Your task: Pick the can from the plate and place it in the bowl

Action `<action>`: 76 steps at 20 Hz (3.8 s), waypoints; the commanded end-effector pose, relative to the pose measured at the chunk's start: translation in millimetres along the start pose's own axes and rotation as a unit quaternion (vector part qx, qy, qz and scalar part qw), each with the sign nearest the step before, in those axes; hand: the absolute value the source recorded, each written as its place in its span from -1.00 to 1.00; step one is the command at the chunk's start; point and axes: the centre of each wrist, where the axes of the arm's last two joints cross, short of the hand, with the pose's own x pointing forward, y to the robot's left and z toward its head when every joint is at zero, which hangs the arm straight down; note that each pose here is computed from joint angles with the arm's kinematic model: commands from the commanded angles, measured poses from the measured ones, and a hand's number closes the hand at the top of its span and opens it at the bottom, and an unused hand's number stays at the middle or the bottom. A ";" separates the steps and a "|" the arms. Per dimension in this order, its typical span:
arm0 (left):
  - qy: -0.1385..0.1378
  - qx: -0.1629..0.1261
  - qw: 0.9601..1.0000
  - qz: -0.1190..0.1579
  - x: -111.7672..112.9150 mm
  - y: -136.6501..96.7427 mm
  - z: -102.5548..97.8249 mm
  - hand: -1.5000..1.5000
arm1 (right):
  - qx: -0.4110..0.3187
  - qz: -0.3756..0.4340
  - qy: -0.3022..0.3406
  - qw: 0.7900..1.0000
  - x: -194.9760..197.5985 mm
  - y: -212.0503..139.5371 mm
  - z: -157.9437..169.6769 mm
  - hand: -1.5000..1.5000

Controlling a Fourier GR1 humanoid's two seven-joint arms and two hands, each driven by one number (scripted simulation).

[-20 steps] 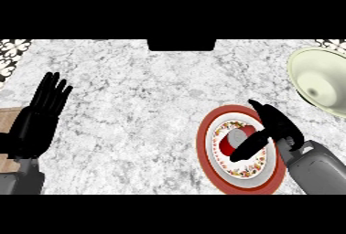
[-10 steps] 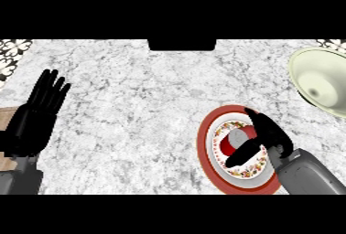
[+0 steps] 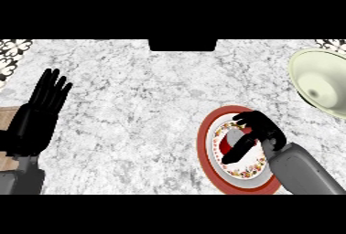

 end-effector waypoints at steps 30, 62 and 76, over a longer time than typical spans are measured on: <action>0.012 0.024 1.000 0.006 -8.1 1.8 4.9 0.00 | -0.220 0.287 -0.398 0.843 -103.2 -160.2 75.8 1.00; -0.002 -0.028 1.000 0.009 -0.9 -9.9 -18.1 0.00 | -0.354 0.070 -0.303 0.882 -135.4 -302.3 -21.2 1.00; -0.012 -0.045 0.999 0.007 5.2 -22.0 -22.1 0.00 | -0.201 0.027 -0.286 0.937 -143.4 -256.4 -71.9 -1.00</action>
